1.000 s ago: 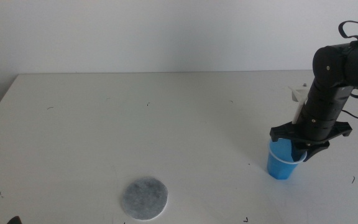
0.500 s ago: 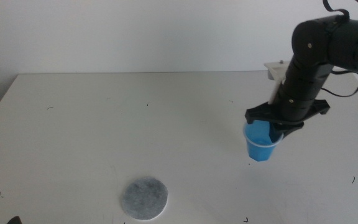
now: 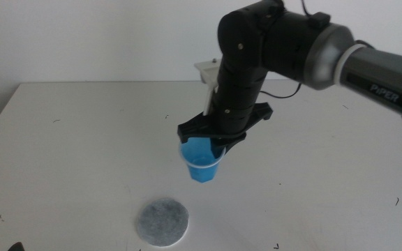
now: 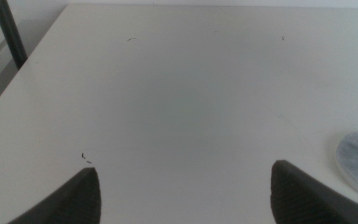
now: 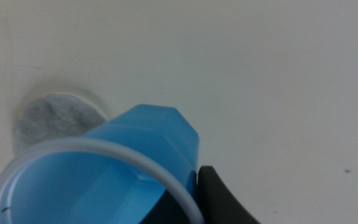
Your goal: Place an empty cup on a cup mat.
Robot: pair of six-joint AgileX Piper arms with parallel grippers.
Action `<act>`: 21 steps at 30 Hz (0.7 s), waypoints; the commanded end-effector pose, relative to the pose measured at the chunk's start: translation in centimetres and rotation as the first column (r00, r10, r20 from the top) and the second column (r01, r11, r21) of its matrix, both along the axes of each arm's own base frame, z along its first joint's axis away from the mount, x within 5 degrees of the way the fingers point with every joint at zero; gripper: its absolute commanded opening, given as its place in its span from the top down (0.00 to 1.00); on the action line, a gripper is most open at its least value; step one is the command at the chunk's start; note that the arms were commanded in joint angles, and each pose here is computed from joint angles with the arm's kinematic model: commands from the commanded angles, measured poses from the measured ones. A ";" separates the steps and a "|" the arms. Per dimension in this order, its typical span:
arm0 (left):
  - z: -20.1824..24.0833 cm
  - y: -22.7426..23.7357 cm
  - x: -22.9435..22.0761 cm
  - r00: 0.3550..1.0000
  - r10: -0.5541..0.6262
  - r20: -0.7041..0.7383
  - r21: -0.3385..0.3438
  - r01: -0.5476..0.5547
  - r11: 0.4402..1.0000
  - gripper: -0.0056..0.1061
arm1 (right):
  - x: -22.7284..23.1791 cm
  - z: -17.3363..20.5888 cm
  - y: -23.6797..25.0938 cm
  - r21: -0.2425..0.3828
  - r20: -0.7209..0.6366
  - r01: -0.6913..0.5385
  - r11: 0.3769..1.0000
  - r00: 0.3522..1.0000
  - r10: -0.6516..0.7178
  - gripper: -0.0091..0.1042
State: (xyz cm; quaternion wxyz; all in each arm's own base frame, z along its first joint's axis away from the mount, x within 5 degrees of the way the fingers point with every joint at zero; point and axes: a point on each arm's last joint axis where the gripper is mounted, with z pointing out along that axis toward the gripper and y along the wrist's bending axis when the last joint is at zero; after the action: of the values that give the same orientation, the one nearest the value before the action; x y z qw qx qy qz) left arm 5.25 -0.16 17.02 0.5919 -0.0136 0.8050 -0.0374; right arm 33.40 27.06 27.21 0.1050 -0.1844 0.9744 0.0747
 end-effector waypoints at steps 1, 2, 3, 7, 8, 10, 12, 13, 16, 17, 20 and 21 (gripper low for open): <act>0.8 0.0 0.1 0.997 0.000 0.081 -0.015 0.001 1.000 0.01 | -1.0 2.5 1.3 0.068 0.044 -0.025 0.997 0.999 0.022 0.93; 0.8 0.0 0.1 0.997 0.000 0.081 -0.015 0.001 1.000 0.01 | -1.1 2.0 1.9 0.075 0.033 -0.034 0.997 0.999 0.032 0.93; 0.8 0.0 0.1 0.997 0.000 0.081 -0.015 0.001 1.000 0.01 | -1.3 1.6 2.4 0.077 0.021 -0.041 0.996 0.999 0.040 0.93; 0.8 0.0 0.1 0.997 0.000 0.081 -0.015 0.001 1.000 0.01 | -1.9 0.1 3.9 0.066 -0.011 -0.071 0.995 0.997 0.072 0.93; 0.8 0.0 0.1 0.997 0.000 0.081 -0.015 0.001 1.000 0.01 | -2.2 -0.1 4.3 0.067 -0.010 -0.081 0.994 0.997 0.082 0.93; 0.8 0.0 0.1 0.997 0.000 0.081 -0.015 0.001 1.000 0.01 | -2.5 -0.4 5.0 0.069 -0.007 -0.096 0.993 0.995 0.097 0.93; 0.8 0.0 0.1 0.997 0.000 0.081 -0.015 0.001 1.000 0.01 | -2.8 -0.8 5.5 0.073 -0.004 -0.108 0.991 0.994 0.109 0.93; 0.8 0.0 0.1 0.997 0.000 0.081 -0.015 0.001 1.000 0.01 | -2.9 -0.9 5.8 0.075 -0.002 -0.114 0.991 0.993 0.115 0.93; 0.8 0.0 0.1 0.997 0.000 0.081 -0.015 0.001 1.000 0.01 | -3.4 -1.5 6.7 0.077 0.003 -0.133 0.988 0.991 0.133 0.93; 0.8 0.0 0.1 0.997 0.000 0.081 -0.015 0.001 1.000 0.01 | -3.5 -1.5 6.9 0.082 0.007 -0.139 0.987 0.990 0.139 0.93; 0.8 0.0 0.1 0.997 0.000 0.081 -0.015 0.001 1.000 0.01 | -3.7 -2.1 7.4 0.081 0.002 -0.148 0.986 0.989 0.148 0.93; 0.8 0.0 0.1 0.997 0.000 0.081 -0.015 0.001 1.000 0.01 | -3.8 -2.4 7.6 0.078 -0.002 -0.150 0.986 0.989 0.151 0.93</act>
State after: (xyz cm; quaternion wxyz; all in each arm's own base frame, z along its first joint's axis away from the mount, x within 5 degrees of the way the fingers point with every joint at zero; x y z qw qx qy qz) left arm 5.25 -0.16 17.02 0.5919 -0.0136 0.8050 -0.0374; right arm 29.81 34.62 21.42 0.0576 -0.2499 0.9621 0.0930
